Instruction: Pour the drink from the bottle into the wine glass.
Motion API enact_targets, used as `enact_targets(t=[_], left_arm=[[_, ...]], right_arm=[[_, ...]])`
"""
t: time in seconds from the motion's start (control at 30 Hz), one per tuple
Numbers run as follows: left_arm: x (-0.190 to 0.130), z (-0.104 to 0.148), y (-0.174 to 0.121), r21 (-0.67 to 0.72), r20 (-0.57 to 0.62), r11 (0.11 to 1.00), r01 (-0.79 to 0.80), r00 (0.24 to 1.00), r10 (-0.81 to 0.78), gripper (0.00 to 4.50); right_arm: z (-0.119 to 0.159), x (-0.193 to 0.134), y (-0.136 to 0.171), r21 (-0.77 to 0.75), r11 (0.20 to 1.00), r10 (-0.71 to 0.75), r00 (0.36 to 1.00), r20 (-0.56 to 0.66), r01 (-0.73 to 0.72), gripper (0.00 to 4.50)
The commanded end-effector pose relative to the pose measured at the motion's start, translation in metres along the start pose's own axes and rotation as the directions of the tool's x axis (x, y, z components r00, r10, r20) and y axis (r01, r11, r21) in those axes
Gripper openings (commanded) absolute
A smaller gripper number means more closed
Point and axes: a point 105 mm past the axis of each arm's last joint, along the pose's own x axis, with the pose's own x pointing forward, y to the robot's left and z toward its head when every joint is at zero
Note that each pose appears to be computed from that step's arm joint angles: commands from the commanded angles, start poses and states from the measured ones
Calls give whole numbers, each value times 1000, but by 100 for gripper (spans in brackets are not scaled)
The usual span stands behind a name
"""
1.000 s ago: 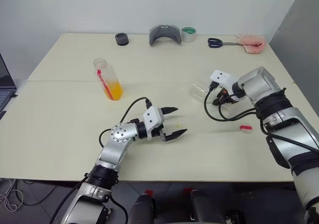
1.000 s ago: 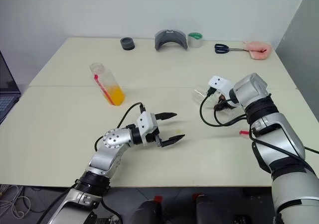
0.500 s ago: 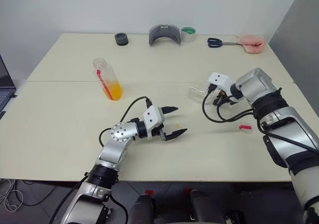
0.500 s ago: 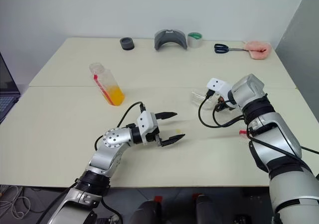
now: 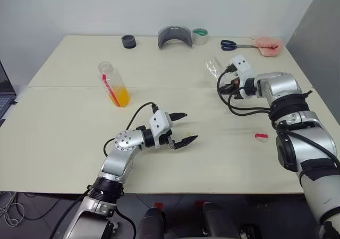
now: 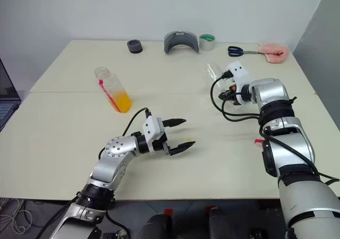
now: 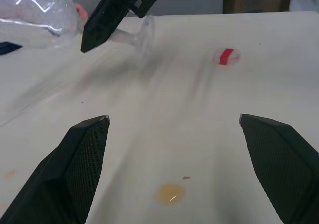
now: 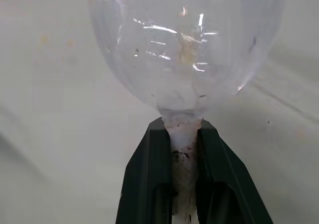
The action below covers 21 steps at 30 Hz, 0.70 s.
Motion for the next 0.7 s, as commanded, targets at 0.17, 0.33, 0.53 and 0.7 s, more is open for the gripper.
enact_targets(t=[0.17, 0.33, 0.53, 0.7], left_arm=[[-10, 34, 11, -73, 65, 997, -22, 998, 26, 450], [-20, 40, 13, -112, 41, 994, -11, 999, 16, 450], [-30, 40, 22, -107, 1, 993, -39, 999, 39, 450], [-32, 38, 24, -103, -15, 994, -38, 999, 37, 450]], right_arm=[[16, 16, 10, -34, 955, -251, 863, 438, 295, 21], [-9, 27, 29, 47, 952, -289, 838, 463, 302, 21], [-65, 25, 39, 144, 948, -317, 869, 380, 283, 21], [-94, 14, 47, 162, 947, -317, 888, 334, 277, 21]])
